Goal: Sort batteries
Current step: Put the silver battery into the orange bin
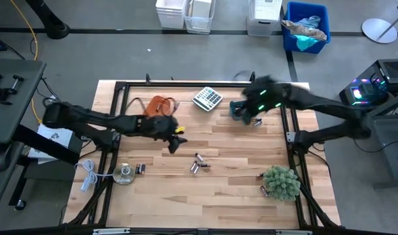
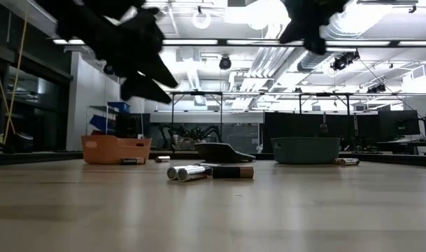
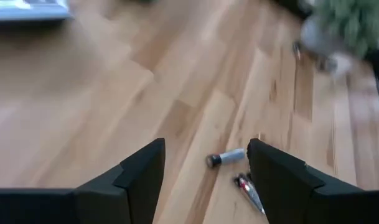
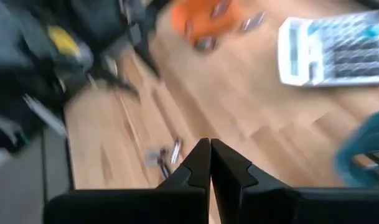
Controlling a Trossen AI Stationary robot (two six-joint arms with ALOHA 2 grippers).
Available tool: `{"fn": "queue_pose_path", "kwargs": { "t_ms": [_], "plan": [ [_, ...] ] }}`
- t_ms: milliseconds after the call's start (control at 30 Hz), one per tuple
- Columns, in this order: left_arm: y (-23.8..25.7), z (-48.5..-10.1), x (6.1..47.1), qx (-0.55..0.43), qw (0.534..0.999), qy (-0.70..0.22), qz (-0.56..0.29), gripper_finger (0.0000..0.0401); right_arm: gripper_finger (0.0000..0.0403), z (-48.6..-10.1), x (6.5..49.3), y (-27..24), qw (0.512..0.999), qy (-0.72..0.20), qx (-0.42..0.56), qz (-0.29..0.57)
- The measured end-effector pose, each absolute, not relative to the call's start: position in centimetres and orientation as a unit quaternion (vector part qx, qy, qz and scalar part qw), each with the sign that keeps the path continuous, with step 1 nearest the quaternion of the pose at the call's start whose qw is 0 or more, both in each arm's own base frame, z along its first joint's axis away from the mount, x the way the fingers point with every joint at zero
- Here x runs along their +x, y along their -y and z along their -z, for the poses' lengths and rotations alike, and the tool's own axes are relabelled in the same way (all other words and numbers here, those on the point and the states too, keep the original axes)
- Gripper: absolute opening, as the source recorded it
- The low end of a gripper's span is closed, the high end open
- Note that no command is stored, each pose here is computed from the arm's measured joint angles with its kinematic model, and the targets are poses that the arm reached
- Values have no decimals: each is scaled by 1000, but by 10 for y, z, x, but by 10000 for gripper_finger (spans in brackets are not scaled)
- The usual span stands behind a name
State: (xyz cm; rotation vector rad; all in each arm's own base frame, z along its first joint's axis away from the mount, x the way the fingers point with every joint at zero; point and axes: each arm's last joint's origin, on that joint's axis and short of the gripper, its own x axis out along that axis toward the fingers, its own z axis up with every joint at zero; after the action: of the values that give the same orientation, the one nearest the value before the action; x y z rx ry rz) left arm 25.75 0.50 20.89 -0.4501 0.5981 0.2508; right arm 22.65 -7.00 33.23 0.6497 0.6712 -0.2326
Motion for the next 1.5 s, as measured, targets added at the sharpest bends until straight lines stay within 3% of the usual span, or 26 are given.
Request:
{"fn": "queue_pose_path", "kwargs": {
  "t_ms": [133, 300, 400, 533, 833, 1100, 1267, 1367, 1500],
  "plan": [
    [-8, -231, 237, -191, 940, -229, -163, 215, 43, -292, 283, 43, 875, -382, 290, 69],
    [-18, -257, 216, -120, 961, -186, -166, 215, 117, -243, 332, 8, 846, -446, 290, 39],
    [-23, -268, 203, -105, 968, -177, -144, 215, 152, -219, 355, -14, 821, -484, 300, 43],
    [-26, -282, 182, -91, 977, -152, -117, 215, 164, -196, 389, -39, 808, -504, 291, 85],
    [-27, -301, 155, -84, 986, -97, -102, 215, 165, -175, 447, -45, 770, -538, 276, 204],
    [-26, -301, 152, -98, 985, -99, -102, 215, 165, -154, 465, -49, 706, -597, 291, 248],
    [-26, -301, 152, -104, 984, -98, -103, 215, 162, -144, 467, -49, 691, -601, 304, 265],
    [-26, -301, 153, -124, 982, -94, -105, 215, 131, -139, 468, -45, 691, -608, 291, 261],
    [-26, -310, 151, -139, 982, -70, -103, 215, 34, -138, 467, -33, 696, -616, 268, 253]
  ]
}}
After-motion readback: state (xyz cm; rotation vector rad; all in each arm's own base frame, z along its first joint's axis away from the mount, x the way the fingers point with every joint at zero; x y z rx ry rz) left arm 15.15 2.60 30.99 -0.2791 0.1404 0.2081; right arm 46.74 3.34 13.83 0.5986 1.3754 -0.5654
